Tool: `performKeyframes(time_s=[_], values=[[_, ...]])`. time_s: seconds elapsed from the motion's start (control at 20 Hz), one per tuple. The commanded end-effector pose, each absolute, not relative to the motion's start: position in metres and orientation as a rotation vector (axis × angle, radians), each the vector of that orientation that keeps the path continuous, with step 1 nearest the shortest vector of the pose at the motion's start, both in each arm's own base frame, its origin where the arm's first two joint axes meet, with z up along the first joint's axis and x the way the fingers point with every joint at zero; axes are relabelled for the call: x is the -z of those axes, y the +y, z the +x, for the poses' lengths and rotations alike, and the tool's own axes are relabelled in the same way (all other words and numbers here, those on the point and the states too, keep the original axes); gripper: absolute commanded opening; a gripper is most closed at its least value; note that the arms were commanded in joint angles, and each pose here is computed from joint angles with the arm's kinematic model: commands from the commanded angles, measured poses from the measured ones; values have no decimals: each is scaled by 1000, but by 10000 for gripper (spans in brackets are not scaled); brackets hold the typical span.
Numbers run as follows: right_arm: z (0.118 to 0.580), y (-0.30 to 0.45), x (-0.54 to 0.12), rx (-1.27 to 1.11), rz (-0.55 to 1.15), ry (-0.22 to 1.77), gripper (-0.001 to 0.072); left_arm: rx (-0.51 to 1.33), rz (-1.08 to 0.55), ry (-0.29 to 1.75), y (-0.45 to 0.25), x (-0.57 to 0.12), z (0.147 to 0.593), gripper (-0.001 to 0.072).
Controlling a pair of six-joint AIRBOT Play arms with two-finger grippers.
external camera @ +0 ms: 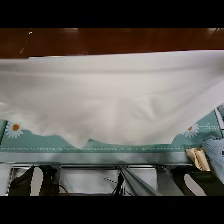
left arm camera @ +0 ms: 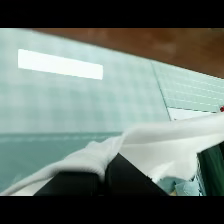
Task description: Fold the shirts.
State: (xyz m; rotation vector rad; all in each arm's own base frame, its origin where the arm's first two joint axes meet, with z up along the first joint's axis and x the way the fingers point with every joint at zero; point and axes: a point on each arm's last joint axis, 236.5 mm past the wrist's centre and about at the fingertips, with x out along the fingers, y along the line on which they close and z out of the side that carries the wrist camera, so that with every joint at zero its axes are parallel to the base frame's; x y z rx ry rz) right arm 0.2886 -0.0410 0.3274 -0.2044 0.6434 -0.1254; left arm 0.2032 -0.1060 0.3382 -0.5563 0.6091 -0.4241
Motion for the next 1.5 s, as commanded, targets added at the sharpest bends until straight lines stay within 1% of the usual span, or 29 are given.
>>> performKeyframes(time_s=[0.0,0.1,0.2,0.35,0.5,0.65,0.75,0.9,1.0,1.05,1.1,1.15,1.2,1.3,1.35,1.4,1.45], values=[[344,-17,-273,8,-196,798,33,365,-701,741,-85,-273,227,27],[386,7,-251,-79,-146,801,33,345,-799,757,-77,-238,248,27],[426,23,-227,-136,-108,801,33,314,-858,724,-69,-209,274,27],[486,28,-185,-146,-87,784,33,235,-960,737,-56,-152,317,27],[529,27,-130,-126,-53,815,34,211,-893,798,-57,-88,356,27],[538,26,-65,-106,-5,946,34,150,-909,904,-59,-26,381,28],[534,27,-32,-88,36,1039,35,114,-951,989,-62,12,386,28],[527,31,-2,-88,68,1124,34,92,-1015,1103,-69,50,380,28],[530,37,-3,-96,104,1112,35,86,-1029,1122,-70,57,379,33],[530,39,-7,-102,113,1105,89,89,-1030,1118,-69,55,380,100],[529,39,-14,-104,112,1095,266,111,-1022,1111,-68,48,383,308],[526,35,-25,-103,86,1084,417,146,-1022,1113,-65,37,384,572],[520,29,-37,-107,24,1077,438,178,-1034,1119,-60,24,385,704],[504,2,-64,-66,-141,1074,437,225,-1015,1168,-33,1,372,705],[491,-24,-77,-7,-258,1095,437,220,-990,1216,-13,-5,358,654],[480,-50,-89,75,-303,1107,437,185,-963,1283,10,-5,337,546],[469,-69,-97,143,-261,1114,437,135,-934,1342,32,-1,313,522]])
